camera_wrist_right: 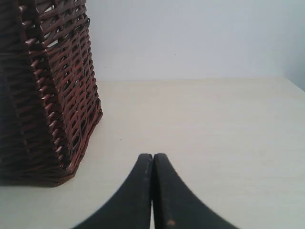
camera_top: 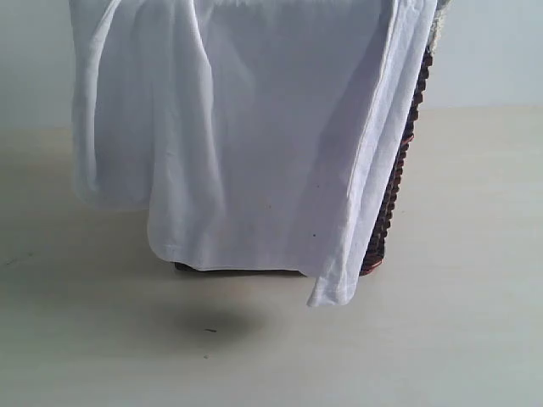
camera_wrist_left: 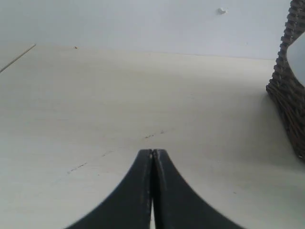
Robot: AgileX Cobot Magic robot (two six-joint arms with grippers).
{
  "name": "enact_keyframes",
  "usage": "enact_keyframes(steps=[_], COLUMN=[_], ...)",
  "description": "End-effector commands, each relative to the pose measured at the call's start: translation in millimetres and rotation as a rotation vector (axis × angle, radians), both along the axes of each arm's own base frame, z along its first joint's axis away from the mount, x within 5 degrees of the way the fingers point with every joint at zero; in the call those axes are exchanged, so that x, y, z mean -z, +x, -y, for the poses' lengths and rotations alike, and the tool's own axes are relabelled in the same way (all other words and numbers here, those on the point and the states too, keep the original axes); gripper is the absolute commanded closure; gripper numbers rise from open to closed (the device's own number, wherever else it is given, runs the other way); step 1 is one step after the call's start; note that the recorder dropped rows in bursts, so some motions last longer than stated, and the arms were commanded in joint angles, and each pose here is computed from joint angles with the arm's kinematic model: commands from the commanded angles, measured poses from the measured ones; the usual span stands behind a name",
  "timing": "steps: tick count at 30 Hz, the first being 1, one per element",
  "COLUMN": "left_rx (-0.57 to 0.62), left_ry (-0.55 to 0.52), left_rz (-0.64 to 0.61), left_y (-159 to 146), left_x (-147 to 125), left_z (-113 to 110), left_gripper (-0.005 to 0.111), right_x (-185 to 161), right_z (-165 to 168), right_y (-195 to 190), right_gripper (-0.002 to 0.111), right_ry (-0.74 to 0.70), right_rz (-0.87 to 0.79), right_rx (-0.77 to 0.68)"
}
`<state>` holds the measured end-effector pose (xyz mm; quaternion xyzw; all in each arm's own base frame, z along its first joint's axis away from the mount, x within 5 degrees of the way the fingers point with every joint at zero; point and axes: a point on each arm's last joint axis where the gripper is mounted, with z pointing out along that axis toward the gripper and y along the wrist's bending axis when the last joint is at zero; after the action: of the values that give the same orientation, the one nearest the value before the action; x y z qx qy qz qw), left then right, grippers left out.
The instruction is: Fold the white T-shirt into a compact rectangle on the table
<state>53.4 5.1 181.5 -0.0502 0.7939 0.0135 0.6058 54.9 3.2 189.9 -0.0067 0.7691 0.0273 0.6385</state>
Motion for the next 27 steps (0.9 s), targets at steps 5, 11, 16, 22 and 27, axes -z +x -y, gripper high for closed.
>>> enact_keyframes(steps=[5, 11, 16, 22, 27], left_rx=[0.005, 0.008, 0.015, -0.001, 0.056], left_ry=[0.002, 0.034, 0.056, -0.313, -0.459], left_rz=[0.006, 0.006, 0.188, 0.481, 0.638], left_y=[-0.3, -0.3, 2.6, 1.3, -2.6], left_x=[-0.2, -0.4, -16.8, -41.1, -55.8], left_z=[0.2, -0.2, 0.4, 0.9, 3.3], left_gripper=[0.107, 0.107, 0.107, 0.107, 0.107], right_x=[0.9, 0.9, 0.5, -12.3, -41.7], right_z=[-0.2, -0.2, -0.2, 0.2, 2.5], right_y=[0.0, 0.0, 0.0, 1.4, -2.3], right_gripper=[0.108, 0.108, 0.108, 0.108, 0.108], right_ry=[0.003, 0.003, 0.003, 0.009, 0.179], right_rz=[0.005, 0.005, 0.009, 0.151, 0.471], right_rx=[-0.004, -0.004, -0.003, 0.002, 0.017])
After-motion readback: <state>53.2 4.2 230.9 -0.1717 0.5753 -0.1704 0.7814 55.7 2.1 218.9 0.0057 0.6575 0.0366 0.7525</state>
